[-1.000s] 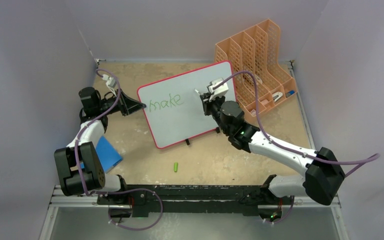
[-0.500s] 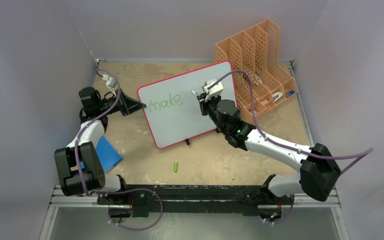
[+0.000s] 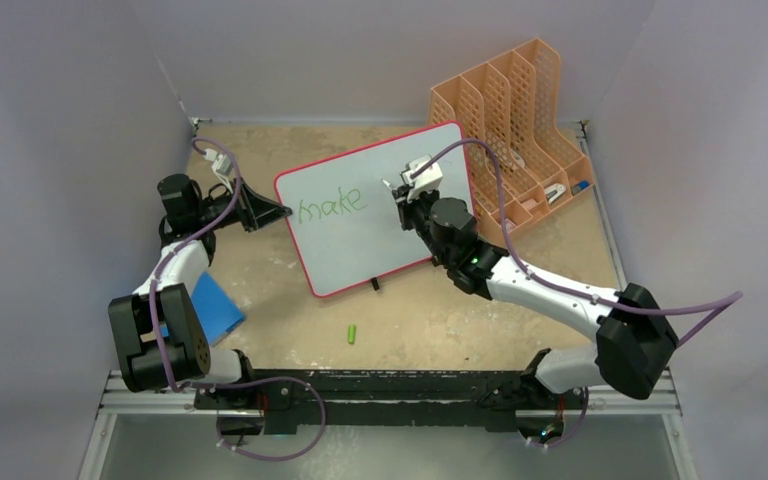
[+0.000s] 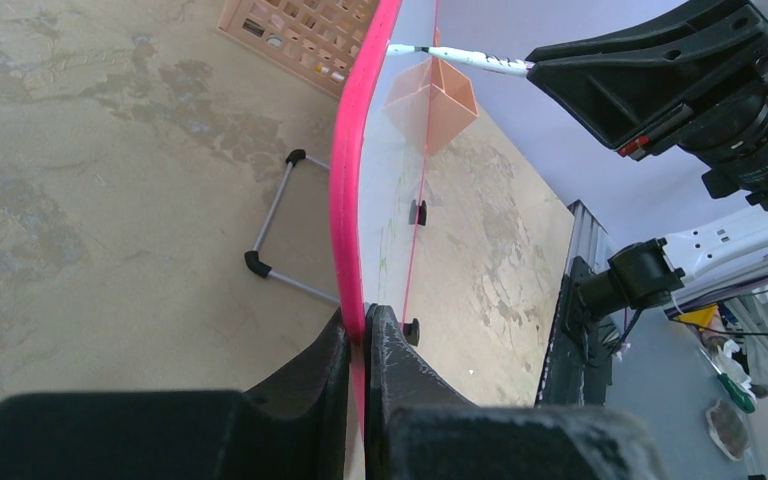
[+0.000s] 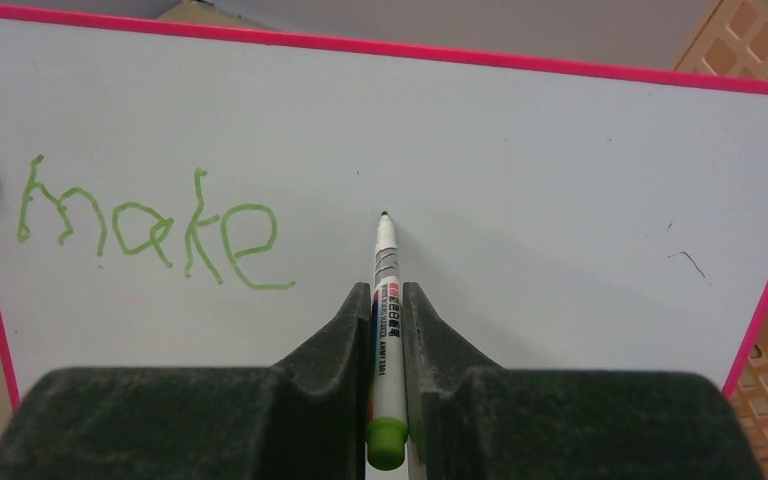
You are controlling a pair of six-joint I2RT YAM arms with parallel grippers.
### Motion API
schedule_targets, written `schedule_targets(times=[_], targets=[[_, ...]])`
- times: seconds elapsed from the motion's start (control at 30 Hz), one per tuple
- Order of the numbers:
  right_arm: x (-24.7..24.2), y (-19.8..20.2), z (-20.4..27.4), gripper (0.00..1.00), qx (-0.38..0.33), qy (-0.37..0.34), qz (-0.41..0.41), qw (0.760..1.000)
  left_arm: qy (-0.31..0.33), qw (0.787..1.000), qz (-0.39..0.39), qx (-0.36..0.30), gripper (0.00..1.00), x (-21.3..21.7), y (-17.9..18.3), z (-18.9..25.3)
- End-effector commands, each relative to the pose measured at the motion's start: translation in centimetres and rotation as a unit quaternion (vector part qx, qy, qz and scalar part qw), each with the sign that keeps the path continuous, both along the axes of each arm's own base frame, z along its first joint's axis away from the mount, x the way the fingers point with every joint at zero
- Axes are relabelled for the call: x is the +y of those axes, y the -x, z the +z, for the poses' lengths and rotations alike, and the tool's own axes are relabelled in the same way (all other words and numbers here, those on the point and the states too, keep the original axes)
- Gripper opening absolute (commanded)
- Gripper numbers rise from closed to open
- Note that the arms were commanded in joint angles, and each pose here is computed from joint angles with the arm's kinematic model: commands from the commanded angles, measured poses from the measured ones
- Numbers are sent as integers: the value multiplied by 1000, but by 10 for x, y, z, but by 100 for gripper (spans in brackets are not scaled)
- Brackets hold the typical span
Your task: Write a sentence on the whiteboard
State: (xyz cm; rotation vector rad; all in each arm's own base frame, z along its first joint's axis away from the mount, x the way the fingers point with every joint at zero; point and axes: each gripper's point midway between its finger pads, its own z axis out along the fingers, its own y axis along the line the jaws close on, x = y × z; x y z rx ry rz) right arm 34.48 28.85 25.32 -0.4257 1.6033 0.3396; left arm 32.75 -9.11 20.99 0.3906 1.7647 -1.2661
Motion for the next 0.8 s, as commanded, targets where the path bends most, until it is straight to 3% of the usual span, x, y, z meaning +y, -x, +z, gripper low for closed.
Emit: schedule_targets(times=[0.0,0.43,0.77], targets=[[-1,-6,18,0,-19,-11,-13,1000,-13,999,-16,-33,0,-7,2,10],[-12,-2,10,0,-8,-4,-29,1000,-13,999,-16,-33,0,-7,2,10],[-9,9,34,0,-25,-22,2,999,-13,999,-15,-32,0,-7,1,10]])
